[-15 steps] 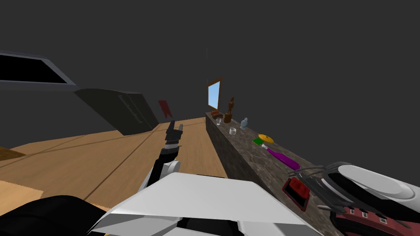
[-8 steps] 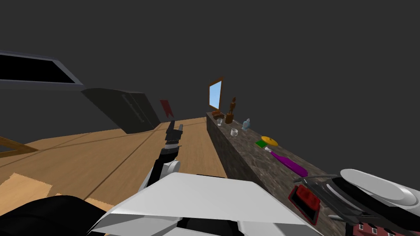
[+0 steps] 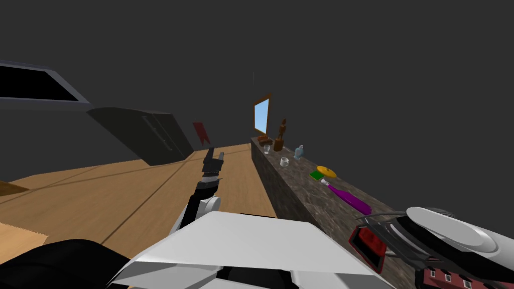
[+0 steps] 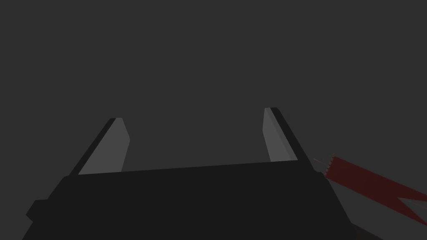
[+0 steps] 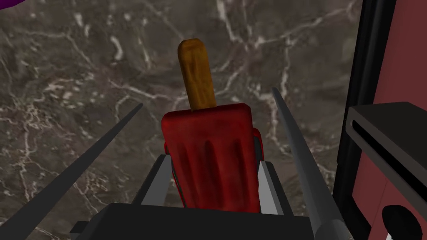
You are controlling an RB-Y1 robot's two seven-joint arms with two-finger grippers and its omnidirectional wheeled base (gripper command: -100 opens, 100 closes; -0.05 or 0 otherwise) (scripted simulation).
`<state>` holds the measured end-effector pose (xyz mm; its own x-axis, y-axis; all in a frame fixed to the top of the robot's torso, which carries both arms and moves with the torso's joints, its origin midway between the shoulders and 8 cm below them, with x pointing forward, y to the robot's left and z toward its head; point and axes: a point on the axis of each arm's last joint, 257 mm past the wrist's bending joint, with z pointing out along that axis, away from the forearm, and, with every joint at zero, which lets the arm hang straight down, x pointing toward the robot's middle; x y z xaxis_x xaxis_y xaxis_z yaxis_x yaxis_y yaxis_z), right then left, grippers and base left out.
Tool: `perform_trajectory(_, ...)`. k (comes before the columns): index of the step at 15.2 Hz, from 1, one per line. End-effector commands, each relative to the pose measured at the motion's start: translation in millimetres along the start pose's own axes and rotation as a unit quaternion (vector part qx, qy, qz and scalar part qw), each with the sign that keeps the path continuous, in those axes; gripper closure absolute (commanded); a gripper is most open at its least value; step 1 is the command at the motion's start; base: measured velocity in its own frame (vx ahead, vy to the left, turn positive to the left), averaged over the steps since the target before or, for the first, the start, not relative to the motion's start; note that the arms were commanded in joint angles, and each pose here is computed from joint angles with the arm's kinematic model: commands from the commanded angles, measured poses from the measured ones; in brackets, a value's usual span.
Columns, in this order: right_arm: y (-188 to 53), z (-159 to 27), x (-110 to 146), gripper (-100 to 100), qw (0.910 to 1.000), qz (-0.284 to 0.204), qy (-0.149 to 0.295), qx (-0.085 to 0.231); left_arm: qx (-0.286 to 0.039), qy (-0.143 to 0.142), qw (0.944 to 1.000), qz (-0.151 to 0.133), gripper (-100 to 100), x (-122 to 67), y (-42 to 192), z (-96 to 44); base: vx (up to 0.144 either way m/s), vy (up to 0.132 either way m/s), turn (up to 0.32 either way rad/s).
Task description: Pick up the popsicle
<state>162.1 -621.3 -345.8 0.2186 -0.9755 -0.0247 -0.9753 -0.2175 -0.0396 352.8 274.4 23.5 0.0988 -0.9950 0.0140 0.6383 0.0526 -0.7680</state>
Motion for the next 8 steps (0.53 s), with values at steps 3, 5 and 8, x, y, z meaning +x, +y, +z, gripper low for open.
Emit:
perform_trajectory(3, 0.5, 0.0, 0.0, 100, 1.0000, -0.001, 0.000, -0.001, 0.000, 0.000, 1.0000, 0.000, 0, 0.0, 0.0, 0.0, 0.000, 0.000, 0.000)
perform_trajectory(5, 5.3, -6.4, 9.5, 100, 1.0000, 0.007, 0.000, -0.003, 0.000, 0.000, 1.0000, 0.000, 0, 0.0, 0.0, 0.0, -0.019, 0.031, 0.091)
perform_trajectory(8, 9.3, -13.4, 17.9, 100, 0.9999, 0.014, 0.000, -0.005, 0.000, 0.000, 1.0000, 0.000, 0, 0.0, 0.0, 0.0, -0.026, 0.046, 0.075)
